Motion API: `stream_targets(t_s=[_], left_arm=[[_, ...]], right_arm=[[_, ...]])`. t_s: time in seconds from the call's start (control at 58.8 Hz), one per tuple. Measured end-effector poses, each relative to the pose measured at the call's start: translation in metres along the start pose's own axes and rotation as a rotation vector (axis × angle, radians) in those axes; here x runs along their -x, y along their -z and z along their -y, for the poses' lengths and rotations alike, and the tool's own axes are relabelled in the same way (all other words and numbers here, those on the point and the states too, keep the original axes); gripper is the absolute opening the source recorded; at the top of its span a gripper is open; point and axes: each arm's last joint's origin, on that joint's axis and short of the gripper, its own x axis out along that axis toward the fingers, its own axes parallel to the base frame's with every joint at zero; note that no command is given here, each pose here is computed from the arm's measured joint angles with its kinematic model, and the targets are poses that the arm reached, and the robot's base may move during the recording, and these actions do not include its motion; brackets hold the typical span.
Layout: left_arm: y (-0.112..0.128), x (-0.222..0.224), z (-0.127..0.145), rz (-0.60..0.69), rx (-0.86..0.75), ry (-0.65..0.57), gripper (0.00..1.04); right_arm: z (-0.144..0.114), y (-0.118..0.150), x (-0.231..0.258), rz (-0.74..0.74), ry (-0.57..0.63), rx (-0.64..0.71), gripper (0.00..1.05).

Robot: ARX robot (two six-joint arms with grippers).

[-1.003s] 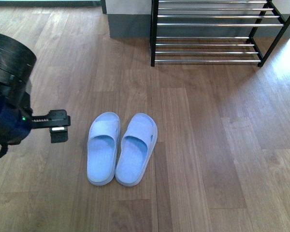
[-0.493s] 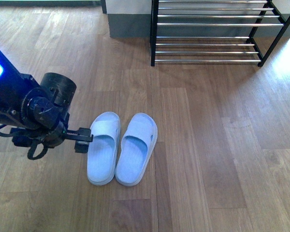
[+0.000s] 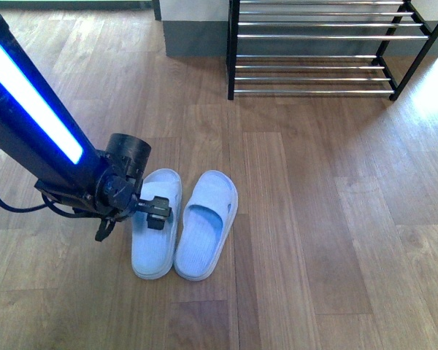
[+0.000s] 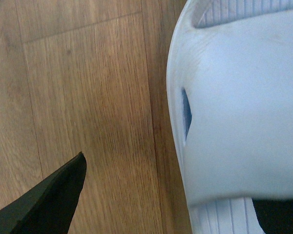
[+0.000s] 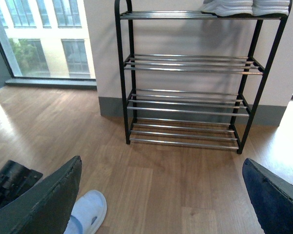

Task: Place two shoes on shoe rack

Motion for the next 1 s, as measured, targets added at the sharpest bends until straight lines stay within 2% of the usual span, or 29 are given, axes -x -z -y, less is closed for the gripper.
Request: stream_targets(t_s=[0.17, 0.323, 0.697, 0.731, 0.884, 1.003], left_arm=[[0.002, -0.012, 0.007, 0.067, -0.055, -0.003, 0.93], [0.002, -0.018, 0.0, 0.083, -0.039, -0.032, 0.61], [0.012, -0.015, -0.021, 0.025, 0.031, -0.106, 0.05], [0.011, -0.011, -0.025, 0.009, 0.046, -0.11, 0.02], [-0.003, 0.024, -0.048, -0.057, 0.147, -0.117, 0.02], [-0.03, 0.073, -0.069, -0.001, 0.261, -0.112, 0.02]], right_arm=[[0.0, 0.0, 0.0, 0.0, 0.0, 0.0, 0.95], [0.0, 0.0, 0.0, 0.0, 0.0, 0.0, 0.95], [0.0, 0.0, 0.0, 0.0, 0.0, 0.0, 0.95], [0.0, 0.0, 0.0, 0.0, 0.0, 0.0, 0.95], [0.0, 0.0, 0.0, 0.0, 0.0, 0.0, 0.95], [0.0, 0.0, 0.0, 0.0, 0.0, 0.0, 0.95]])
